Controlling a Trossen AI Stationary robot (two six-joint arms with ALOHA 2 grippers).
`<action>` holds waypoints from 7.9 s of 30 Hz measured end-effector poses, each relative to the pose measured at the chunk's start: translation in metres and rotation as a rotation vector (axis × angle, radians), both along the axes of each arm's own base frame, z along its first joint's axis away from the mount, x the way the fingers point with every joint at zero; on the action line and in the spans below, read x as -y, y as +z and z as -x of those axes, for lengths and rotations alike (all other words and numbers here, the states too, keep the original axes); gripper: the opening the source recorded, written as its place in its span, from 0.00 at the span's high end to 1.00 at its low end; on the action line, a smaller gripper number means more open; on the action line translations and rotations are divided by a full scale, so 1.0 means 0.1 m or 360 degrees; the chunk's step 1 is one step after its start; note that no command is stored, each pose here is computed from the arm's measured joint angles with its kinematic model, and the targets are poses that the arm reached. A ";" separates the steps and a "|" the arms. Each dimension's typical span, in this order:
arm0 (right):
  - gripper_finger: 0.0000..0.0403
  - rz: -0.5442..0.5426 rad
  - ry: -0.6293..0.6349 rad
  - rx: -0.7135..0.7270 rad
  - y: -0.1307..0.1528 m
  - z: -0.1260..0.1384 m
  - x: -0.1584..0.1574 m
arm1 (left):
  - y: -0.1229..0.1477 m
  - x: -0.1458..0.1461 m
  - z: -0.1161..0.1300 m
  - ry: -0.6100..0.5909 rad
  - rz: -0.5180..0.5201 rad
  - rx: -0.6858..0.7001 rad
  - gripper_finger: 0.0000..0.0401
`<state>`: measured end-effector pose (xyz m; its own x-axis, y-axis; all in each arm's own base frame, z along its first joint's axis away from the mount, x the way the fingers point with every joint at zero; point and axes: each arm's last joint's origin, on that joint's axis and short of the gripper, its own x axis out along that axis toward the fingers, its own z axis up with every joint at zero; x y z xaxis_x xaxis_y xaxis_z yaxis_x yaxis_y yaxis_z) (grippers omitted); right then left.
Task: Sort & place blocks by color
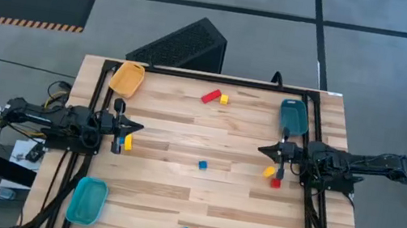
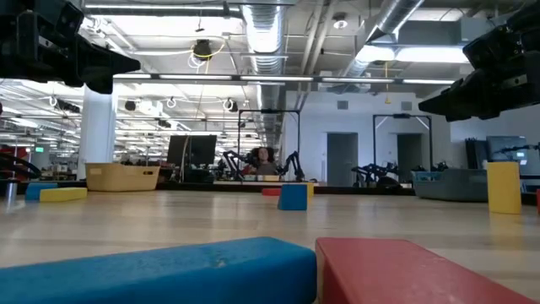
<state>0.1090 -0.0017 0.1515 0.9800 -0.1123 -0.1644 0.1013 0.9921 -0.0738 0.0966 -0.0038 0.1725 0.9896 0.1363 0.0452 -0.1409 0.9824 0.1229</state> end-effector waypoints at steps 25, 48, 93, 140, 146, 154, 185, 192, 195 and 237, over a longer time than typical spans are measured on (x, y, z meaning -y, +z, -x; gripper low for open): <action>0.92 0.0000 0.0000 0.0001 0.00 0.00 0.00 | 0.00 0.00 0.00 0.0006 0.0000 0.0002 1.00; 0.92 -0.0377 -0.0018 0.0087 0.06 0.00 -0.01 | 0.08 -0.05 0.02 0.0216 0.0570 0.0247 1.00; 0.48 -0.0407 -0.0729 0.0297 0.13 -0.06 0.39 | -0.05 -0.28 -0.23 0.0856 0.0417 0.0079 0.66; 0.42 -0.0275 -0.0504 -0.1278 0.12 -2.24 2.16 | 0.33 -0.77 -0.94 0.1120 0.0360 -0.0682 0.65; 0.42 -0.0270 -0.0464 -0.1375 0.06 -2.26 2.36 | 0.33 -0.82 -0.92 0.1152 0.0362 -0.0696 0.65; 0.44 -0.0384 -0.0334 -0.1435 -0.12 -2.23 2.49 | 0.31 -0.84 -0.93 0.1165 0.0355 -0.0715 0.65; 0.69 -0.0164 -0.0399 -0.0526 0.28 -1.66 1.54 | 0.40 -0.98 -1.40 0.0688 0.0030 -0.0139 0.52; 0.69 0.0350 -0.0725 -0.0607 0.31 -1.67 0.87 | 0.17 -1.16 -1.90 0.0443 0.0404 0.0088 0.37; 0.69 0.0471 -0.0777 -0.0561 0.32 -1.71 0.66 | 0.14 -1.26 -2.14 0.0226 0.0601 0.0061 0.35; 0.52 0.0798 -0.0666 -0.0432 0.55 -1.91 -0.04 | 0.19 -1.20 -2.61 -0.0130 0.0761 -0.0229 0.74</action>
